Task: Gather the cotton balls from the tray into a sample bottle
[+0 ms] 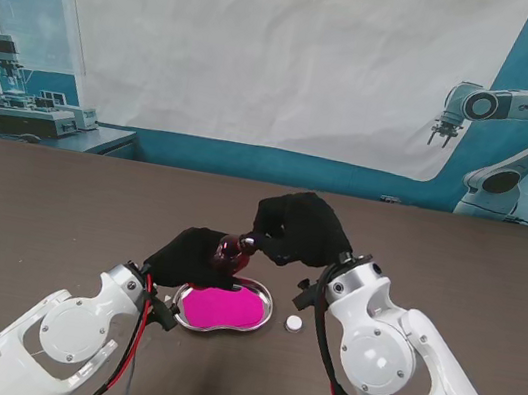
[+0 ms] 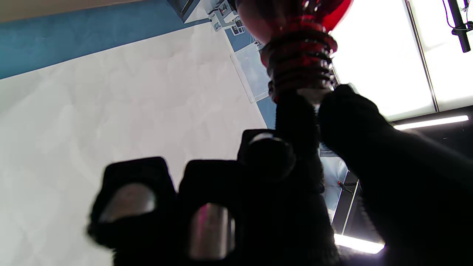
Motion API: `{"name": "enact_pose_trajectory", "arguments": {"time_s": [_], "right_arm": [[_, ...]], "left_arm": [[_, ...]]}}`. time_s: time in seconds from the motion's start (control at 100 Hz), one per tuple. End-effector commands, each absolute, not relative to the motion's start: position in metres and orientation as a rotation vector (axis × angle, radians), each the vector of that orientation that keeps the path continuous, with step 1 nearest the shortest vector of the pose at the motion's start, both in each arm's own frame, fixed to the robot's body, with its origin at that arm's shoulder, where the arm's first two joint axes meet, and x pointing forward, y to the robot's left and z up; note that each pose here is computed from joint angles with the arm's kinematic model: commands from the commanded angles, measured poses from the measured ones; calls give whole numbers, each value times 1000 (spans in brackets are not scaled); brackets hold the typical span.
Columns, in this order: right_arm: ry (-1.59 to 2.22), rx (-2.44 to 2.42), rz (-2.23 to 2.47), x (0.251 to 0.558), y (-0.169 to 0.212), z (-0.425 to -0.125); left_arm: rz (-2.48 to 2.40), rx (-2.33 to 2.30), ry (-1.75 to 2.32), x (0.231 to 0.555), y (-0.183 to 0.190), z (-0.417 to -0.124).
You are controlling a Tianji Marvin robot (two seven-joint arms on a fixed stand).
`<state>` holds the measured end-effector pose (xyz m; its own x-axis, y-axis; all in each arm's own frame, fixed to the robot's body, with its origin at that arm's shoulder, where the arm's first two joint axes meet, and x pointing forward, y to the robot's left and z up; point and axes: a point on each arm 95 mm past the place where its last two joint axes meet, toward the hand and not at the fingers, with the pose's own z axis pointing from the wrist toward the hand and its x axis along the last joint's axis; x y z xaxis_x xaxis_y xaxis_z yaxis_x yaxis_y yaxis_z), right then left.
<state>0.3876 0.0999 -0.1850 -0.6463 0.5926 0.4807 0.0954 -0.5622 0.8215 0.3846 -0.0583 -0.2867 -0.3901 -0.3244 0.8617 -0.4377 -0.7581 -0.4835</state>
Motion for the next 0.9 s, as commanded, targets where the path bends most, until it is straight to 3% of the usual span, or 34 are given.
{"name": "enact_pose_trajectory", "arguments": {"time_s": [0.0,0.89], "right_arm": [[1298,1131,2260,386,104,-192],[1274,1181,2255,388,100,-199]], "left_arm": [[2323,1664,-1060,384,-63,-284],[2338,1649,-1050,386,-64,-283]]}}
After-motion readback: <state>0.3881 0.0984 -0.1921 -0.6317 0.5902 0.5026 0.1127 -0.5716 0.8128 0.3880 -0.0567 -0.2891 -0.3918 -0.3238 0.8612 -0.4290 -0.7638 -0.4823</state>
